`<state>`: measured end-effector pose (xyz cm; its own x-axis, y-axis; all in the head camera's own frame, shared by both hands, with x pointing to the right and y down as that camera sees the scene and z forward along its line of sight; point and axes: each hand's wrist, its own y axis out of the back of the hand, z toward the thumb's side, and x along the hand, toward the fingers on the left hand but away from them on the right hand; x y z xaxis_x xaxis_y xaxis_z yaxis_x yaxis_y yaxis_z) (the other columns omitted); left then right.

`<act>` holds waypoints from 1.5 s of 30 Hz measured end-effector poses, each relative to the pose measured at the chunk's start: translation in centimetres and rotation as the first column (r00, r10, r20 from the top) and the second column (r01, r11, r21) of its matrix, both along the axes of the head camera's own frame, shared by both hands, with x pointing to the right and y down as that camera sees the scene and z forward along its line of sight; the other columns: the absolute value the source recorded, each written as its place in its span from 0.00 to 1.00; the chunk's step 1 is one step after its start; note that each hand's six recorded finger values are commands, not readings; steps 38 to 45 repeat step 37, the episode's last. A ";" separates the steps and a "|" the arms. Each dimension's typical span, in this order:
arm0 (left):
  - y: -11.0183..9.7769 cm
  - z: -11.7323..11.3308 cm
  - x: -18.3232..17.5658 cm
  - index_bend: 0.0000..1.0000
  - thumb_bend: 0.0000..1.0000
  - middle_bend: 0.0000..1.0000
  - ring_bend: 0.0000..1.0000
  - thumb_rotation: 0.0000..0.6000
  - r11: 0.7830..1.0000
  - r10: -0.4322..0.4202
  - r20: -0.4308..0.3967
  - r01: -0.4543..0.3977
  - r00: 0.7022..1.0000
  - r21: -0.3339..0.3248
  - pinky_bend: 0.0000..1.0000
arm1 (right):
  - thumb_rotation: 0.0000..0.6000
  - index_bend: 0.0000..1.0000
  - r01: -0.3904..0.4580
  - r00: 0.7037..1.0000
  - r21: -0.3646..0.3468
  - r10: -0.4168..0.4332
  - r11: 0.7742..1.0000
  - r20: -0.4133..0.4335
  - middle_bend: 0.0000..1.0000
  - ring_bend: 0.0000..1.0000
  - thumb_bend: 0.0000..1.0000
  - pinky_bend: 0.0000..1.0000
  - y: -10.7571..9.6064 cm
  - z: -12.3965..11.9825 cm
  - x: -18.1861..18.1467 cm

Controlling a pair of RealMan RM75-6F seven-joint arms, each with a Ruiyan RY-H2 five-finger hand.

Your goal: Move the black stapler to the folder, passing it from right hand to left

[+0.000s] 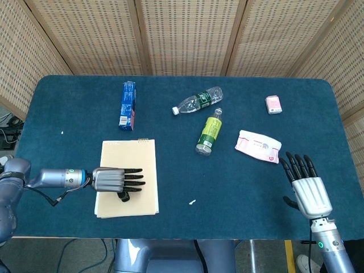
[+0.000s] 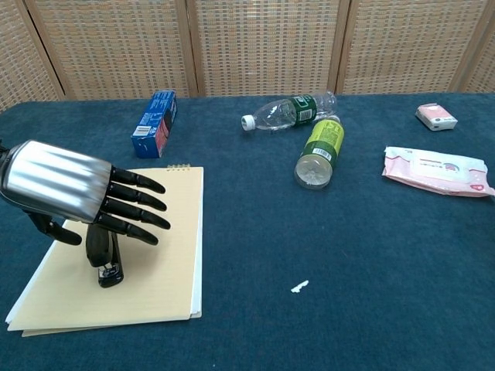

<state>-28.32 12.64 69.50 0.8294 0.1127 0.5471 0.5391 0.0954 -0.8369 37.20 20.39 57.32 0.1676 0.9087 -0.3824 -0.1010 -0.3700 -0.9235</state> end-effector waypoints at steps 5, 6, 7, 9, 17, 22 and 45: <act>-2.4 -2.6 0.8 0.00 0.25 0.00 0.00 1.00 0.995 -0.093 -0.117 0.098 0.989 0.034 0.01 | 1.00 0.00 0.003 1.000 0.000 -0.003 1.000 0.005 0.00 0.00 0.00 0.00 0.1 -0.1 -0.1; -3.0 -3.3 1.0 0.00 0.21 0.00 0.00 1.00 0.991 -0.117 -0.146 0.125 0.982 0.040 0.01 | 1.00 0.00 0.003 1.000 -0.001 -0.003 1.000 0.006 0.00 0.00 0.00 0.00 0.1 -0.1 -0.2; -3.8 -4.2 1.1 0.00 0.18 0.00 0.00 1.00 0.985 -0.157 -0.185 0.168 0.970 0.045 0.01 | 1.00 0.00 0.004 1.000 -0.001 -0.004 1.000 0.007 0.00 0.00 0.00 0.00 0.1 -0.1 -0.2; -5.1 -5.4 1.0 0.00 0.07 0.00 0.00 1.00 0.967 -0.232 -0.239 0.250 0.943 0.045 0.00 | 1.00 0.00 0.004 1.000 -0.001 -0.004 1.000 0.007 0.00 0.00 0.00 0.00 0.1 -0.2 -0.2; -6.4 -8.3 -1.8 0.00 0.00 0.00 0.00 0.98 0.753 -0.648 -0.330 0.645 0.687 -0.134 0.00 | 1.00 0.00 -0.004 1.000 -0.003 0.004 1.000 0.020 0.00 0.00 0.00 0.00 0.1 -0.3 -0.1; -2.5 -9.3 -4.9 0.00 0.00 0.00 0.00 0.98 0.443 -0.891 -0.252 0.846 0.378 -0.298 0.00 | 1.00 0.00 -0.004 1.000 -0.010 0.004 1.000 0.031 0.00 0.00 0.00 0.00 0.0 0.0 0.0; 7.3 -13.9 -16.5 0.00 0.00 0.00 0.00 1.00 -0.305 -0.929 -0.141 0.923 -0.343 -0.236 0.00 | 1.00 0.00 -0.013 1.000 0.004 0.013 1.000 0.021 0.00 0.00 0.00 0.00 -0.2 0.3 -0.2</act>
